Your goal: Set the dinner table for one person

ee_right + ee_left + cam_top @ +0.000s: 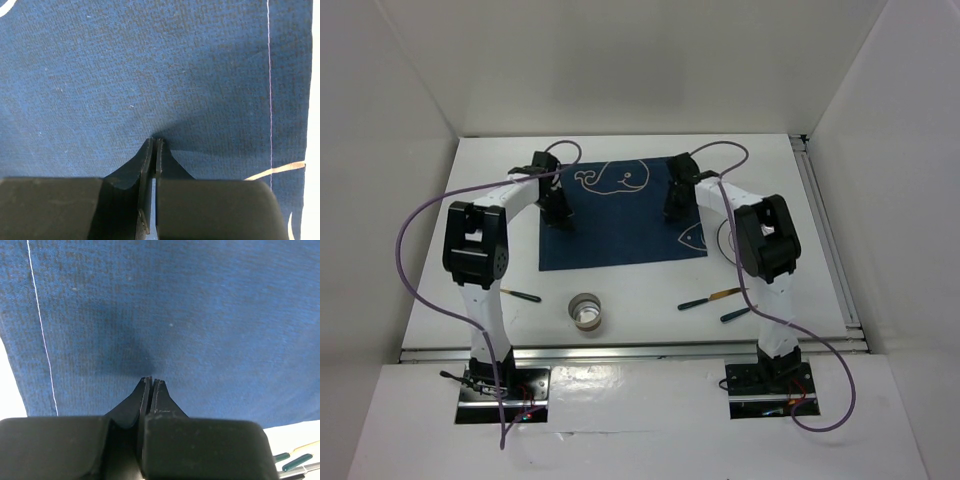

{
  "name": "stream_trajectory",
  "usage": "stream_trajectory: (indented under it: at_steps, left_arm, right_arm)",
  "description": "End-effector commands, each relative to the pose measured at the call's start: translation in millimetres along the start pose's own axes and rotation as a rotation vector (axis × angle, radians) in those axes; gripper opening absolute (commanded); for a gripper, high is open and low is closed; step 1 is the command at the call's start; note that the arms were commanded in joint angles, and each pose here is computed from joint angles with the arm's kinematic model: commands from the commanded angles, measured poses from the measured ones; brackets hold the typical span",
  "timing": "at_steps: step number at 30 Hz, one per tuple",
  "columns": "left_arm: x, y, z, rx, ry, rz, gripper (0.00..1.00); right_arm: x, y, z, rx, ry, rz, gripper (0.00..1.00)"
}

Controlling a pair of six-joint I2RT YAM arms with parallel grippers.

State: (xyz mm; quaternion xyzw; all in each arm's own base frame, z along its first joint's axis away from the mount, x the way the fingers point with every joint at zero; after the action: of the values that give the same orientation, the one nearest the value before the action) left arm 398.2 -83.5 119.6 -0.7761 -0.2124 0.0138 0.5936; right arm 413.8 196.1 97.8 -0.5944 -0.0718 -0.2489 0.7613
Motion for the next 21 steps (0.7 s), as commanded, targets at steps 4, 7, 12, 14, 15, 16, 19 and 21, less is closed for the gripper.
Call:
stream_trajectory:
  at_steps: [4,7,12,14,15,16,19,21]
  left_arm:
    - [-22.9,15.5,3.1,0.005,-0.03,0.061,0.0]
    - [-37.0,12.0,2.1,0.004,-0.014,0.072,0.0]
    - [-58.1,2.6,6.8,0.021,0.014,0.066,0.0]
    - [-65.0,-1.5,12.2,0.047,0.013,0.068,0.0]
    - [-68.0,-0.1,14.2,0.053,0.012,0.077,0.0]
    - [-69.1,-3.0,15.5,0.061,0.013,0.067,0.0]
    - [-80.3,-6.2,24.7,0.094,0.013,0.061,0.0]
    - [-83.6,-2.9,28.6,0.115,0.004,0.059,0.0]
  right_arm:
    - [-26.8,-6.2,-14.8,-0.032,0.055,0.018,0.0]
    - [-51.9,-8.5,-28.2,-0.056,0.079,0.052,0.0]
    - [-91.8,-25.4,-53.6,-0.084,0.11,0.088,0.0]
    - [-107.8,-29.3,-61.6,-0.098,0.109,0.11,0.0]
    - [-110.7,-31.7,-64.0,-0.1,0.109,0.112,0.0]
    - [-111.3,-33.6,-64.6,-0.094,0.109,0.105,0.0]
    - [-115.1,-34.8,-69.3,-0.107,0.097,0.106,0.0]
    - [-117.6,-33.2,-71.7,-0.119,0.087,0.12,0.0]
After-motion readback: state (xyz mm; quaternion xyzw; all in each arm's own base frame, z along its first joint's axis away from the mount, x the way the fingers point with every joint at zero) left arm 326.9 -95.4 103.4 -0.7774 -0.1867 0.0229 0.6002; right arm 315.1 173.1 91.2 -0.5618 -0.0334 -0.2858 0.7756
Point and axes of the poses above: each gripper's point midway between its finger pads, its own y axis out along the fingers, its own z axis along the line the jaws close on, x = y × z, the point moved 9 cm from there along -y, back along the fingers, and after that the axes turned 2 degrees about y, right-handed, at the moved point
